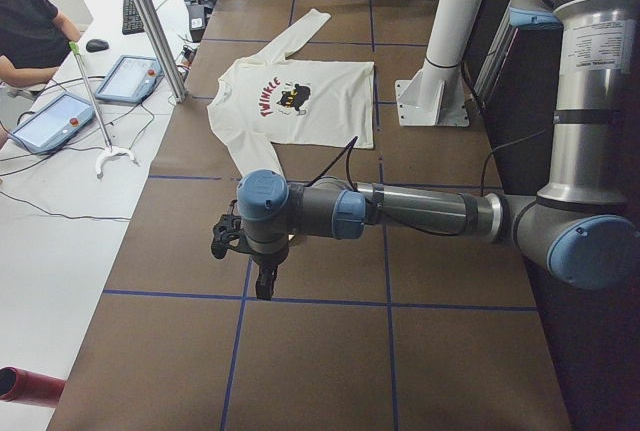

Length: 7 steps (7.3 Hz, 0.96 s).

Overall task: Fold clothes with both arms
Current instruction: 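Move the right gripper toward the sleeve cuff nearest it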

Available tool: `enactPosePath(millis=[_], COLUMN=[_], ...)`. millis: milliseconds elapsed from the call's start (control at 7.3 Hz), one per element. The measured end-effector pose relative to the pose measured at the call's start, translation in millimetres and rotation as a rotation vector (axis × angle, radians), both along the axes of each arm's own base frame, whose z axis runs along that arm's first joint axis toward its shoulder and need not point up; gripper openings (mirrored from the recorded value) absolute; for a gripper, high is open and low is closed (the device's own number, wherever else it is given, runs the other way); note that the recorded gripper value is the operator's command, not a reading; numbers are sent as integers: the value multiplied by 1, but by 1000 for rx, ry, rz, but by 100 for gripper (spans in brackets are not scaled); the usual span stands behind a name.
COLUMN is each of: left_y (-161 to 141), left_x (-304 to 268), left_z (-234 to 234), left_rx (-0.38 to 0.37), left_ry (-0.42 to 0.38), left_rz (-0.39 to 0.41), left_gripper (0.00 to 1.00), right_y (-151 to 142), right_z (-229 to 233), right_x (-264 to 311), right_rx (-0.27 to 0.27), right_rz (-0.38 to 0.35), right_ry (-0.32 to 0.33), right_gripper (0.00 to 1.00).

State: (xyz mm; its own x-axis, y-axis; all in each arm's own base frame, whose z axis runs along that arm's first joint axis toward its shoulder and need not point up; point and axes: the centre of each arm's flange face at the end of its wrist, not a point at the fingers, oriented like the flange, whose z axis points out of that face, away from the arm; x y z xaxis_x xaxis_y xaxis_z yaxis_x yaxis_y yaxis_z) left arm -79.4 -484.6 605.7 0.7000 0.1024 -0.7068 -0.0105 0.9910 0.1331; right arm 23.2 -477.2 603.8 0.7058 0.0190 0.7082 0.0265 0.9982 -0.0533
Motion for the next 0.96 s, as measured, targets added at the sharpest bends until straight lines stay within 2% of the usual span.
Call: enactPosePath(millis=[548, 960], left_y=[3, 21], left_x=[0, 4], left_z=[-14, -24], left_rx=[25, 51], left_ry=[0, 7], left_rz=[-1, 8], left_gripper=[100, 100], right_y=[2, -1], right_z=[-3, -15], right_x=[0, -4], right_rx=[7, 45], right_rz=[1, -5], right_ry=[-4, -9], right_gripper=[100, 100])
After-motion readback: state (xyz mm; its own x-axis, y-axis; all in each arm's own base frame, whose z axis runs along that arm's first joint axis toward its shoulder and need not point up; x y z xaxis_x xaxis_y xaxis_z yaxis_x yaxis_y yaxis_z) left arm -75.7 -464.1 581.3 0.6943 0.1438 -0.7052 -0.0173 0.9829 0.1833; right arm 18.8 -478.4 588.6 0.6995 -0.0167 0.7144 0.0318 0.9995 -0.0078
